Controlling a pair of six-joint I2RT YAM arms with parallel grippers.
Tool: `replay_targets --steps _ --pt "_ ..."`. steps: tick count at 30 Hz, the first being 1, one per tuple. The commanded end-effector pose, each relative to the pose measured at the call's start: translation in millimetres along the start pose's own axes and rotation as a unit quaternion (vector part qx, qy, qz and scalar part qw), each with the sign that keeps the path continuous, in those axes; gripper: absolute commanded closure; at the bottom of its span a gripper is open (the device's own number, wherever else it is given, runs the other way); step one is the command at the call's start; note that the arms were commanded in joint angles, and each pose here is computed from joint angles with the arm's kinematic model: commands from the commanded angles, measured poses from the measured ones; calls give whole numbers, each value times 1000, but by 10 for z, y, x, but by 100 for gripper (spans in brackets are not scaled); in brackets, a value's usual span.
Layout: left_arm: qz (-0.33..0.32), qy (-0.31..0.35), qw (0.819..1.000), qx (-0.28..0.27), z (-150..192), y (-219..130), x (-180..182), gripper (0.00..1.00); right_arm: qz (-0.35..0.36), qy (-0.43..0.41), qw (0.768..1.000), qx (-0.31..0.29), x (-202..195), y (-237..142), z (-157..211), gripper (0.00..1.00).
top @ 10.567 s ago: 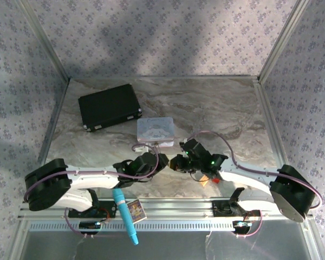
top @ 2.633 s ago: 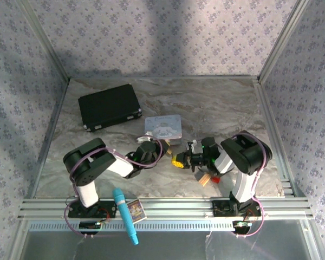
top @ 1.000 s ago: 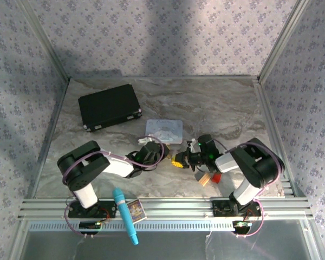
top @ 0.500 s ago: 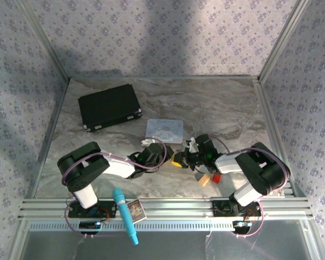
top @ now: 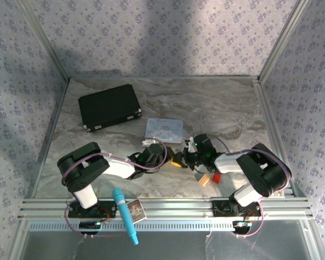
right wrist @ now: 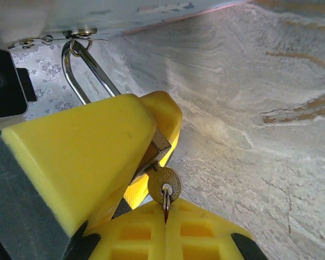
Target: Unlock the padlock with the key
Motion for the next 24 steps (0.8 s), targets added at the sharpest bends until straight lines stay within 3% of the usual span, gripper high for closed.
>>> replay_targets --steps 1,13,17,24 --pt "-35 -13 999 25 115 -28 234 68 -15 -30 999 -8 187 1 -43 100" --pt "-35 -17 999 1 -55 -88 239 73 -11 -34 999 -7 207 22 -60 100" --pt "-15 -15 1000 -2 -80 -91 174 63 -10 -33 999 -5 197 34 -56 100" --pt "-7 -12 1000 -20 -154 -125 121 58 -12 -34 999 -7 205 47 -79 100"
Point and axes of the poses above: each hand's point on the last joint's axis, 136 mm out from that joint toward the fingers, its own y axis out along the fingers, its own x axis along the line the jaws close on, z = x × y, the point moved 1 cm from there along -y, back along the fingers, and after that the axes turned 6 degrees about y, right-handed, at the moved point
